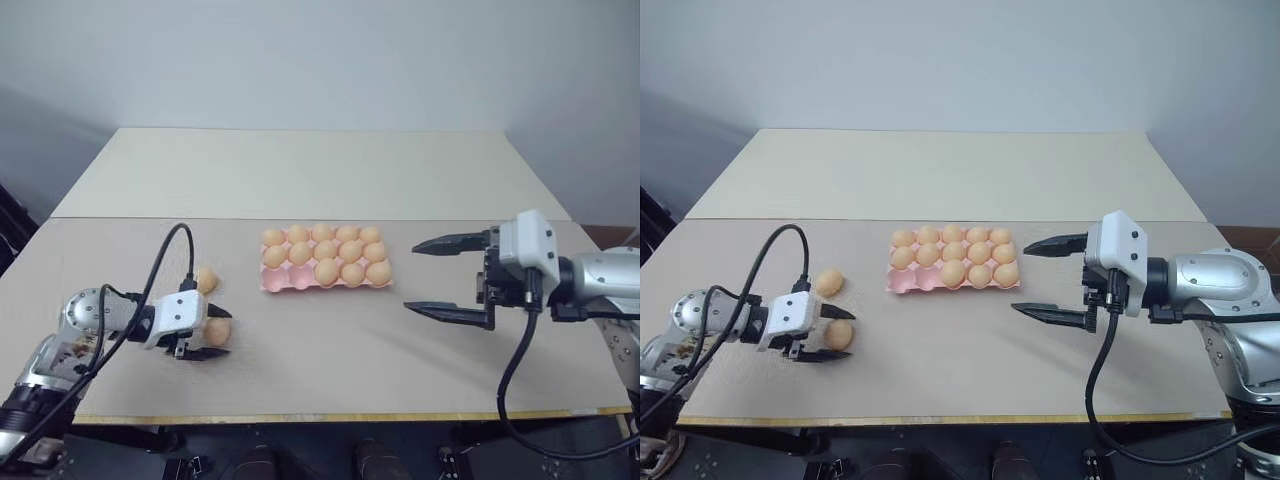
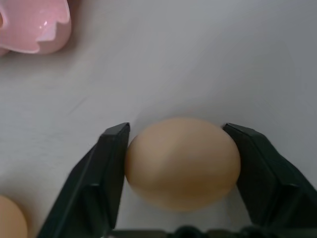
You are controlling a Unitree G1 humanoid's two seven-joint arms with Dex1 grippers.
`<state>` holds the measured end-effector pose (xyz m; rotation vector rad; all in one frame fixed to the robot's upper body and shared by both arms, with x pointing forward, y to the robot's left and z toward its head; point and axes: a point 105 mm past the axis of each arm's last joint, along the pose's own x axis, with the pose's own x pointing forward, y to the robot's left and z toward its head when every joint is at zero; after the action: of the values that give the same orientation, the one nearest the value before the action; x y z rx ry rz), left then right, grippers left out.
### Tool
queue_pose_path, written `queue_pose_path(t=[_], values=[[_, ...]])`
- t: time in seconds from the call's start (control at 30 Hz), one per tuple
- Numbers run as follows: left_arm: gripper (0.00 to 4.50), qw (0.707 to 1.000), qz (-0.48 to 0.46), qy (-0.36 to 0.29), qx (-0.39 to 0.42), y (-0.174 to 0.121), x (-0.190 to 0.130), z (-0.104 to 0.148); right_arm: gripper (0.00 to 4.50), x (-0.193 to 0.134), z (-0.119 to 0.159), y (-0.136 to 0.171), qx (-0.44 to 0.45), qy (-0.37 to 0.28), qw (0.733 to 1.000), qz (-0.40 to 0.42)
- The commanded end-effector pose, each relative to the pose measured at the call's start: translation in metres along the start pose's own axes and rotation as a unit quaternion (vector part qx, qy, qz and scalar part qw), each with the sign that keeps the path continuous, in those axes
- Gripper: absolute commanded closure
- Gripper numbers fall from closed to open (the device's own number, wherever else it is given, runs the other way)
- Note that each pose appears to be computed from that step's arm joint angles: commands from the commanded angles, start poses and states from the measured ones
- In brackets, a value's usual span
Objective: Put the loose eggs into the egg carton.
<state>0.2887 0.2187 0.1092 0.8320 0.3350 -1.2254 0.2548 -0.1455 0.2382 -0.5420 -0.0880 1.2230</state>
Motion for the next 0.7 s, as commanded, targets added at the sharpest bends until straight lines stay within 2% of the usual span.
queue_pose_path(t=[0.03,0.17,0.27,0.4,0.53,0.7], values=[[2.04,1.0,0.015,-0.016,0.018,0.012,-0.008,0.013,0.0,-0.008,0.012,-0.003,-0.017,-0.009,1.0,-0.021],[2.04,0.997,0.026,-0.072,0.009,0.026,-0.017,0.037,0.0,-0.007,0.011,-0.002,-0.013,-0.011,1.0,-0.024],[2.04,0.987,0.038,-0.157,-0.01,0.039,-0.017,0.07,0.0,-0.005,0.01,-0.003,-0.013,-0.011,1.0,-0.026],[2.04,0.968,0.074,-0.241,-0.015,0.061,0.004,0.106,0.0,-0.003,0.01,-0.005,-0.015,-0.013,0.999,-0.029],[2.04,0.967,0.091,-0.238,0.004,0.077,0.041,0.113,0.0,0.001,0.011,-0.006,-0.02,-0.017,0.999,-0.028],[2.04,0.965,0.103,-0.241,0.009,0.086,0.063,0.115,0.0,0.001,0.016,-0.006,-0.024,-0.024,0.999,-0.036]])
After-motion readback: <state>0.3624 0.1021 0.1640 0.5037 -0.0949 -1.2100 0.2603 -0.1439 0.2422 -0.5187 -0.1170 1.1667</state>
